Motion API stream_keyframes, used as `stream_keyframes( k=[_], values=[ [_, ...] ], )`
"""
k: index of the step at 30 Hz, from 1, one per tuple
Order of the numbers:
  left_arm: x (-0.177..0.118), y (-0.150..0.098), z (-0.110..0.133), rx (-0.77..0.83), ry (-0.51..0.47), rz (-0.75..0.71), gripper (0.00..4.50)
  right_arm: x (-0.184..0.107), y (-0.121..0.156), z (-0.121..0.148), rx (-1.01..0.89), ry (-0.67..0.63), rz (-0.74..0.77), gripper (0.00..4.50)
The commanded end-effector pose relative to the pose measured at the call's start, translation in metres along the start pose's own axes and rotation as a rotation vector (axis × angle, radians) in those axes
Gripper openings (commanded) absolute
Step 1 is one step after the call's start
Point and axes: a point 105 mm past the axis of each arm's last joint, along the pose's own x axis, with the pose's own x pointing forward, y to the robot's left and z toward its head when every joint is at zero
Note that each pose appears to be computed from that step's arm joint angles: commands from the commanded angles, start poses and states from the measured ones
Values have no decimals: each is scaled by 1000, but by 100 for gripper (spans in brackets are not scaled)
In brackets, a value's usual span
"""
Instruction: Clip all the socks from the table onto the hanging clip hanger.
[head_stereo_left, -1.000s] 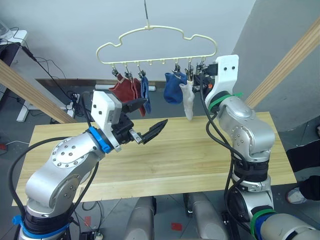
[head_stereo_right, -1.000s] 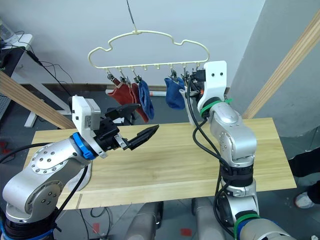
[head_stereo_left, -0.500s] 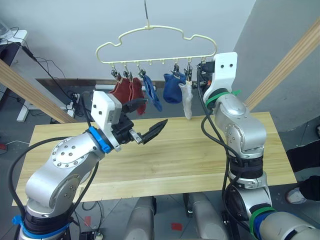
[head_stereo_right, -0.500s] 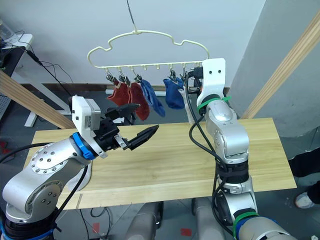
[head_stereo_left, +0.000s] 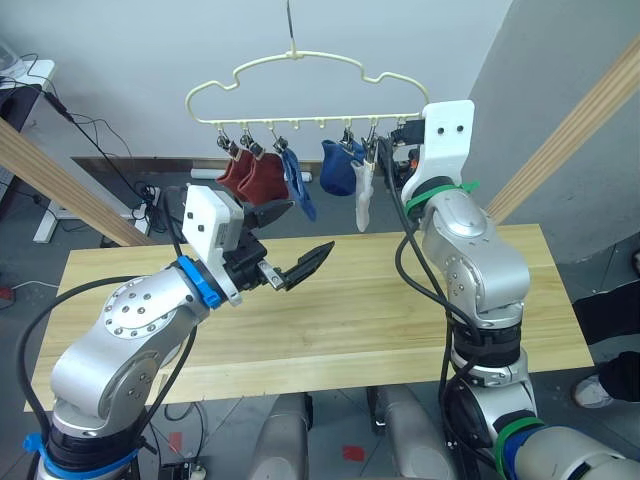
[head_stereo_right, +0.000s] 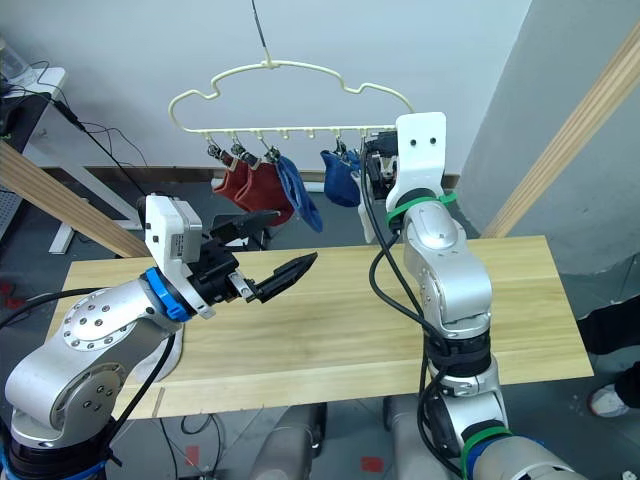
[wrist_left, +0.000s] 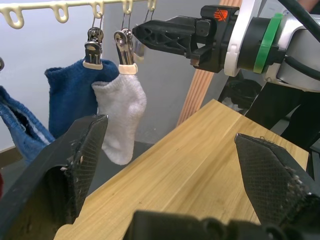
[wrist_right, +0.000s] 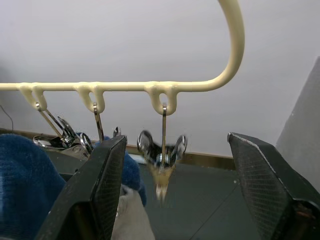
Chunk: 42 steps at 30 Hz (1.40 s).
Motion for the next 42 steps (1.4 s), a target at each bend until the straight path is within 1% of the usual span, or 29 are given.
stream_keyframes(
  k=[1,12,18,24,25,29,31,33,36,42],
  values=[
    [-2,-5,12,46,-39,-14,450,-4,0,16,-19,-62,-43,336],
    [-2,-5,12,47,-38,-14,450,0,-2,13,-35,-59,-95,336],
    [-2,-7,12,45,-40,-14,450,0,-7,16,-57,-72,-130,336],
    [-2,-6,16,56,-60,-12,450,1,-8,18,-60,-86,-141,336],
    [-2,-5,18,51,-71,-6,450,1,-8,18,-62,-87,-141,336],
    [2,3,51,-1,-237,29,450,2,-10,19,-62,-93,-146,336],
    [3,5,59,-21,-278,42,450,2,-10,19,-59,-94,-146,336],
    [2,6,61,-35,-288,44,450,2,-9,19,-55,-97,-143,336],
    [0,7,58,-36,-272,49,450,2,-9,19,-48,-98,-145,279],
    [-2,6,53,-14,-249,53,450,3,-6,19,-33,-97,-134,60]
  ],
)
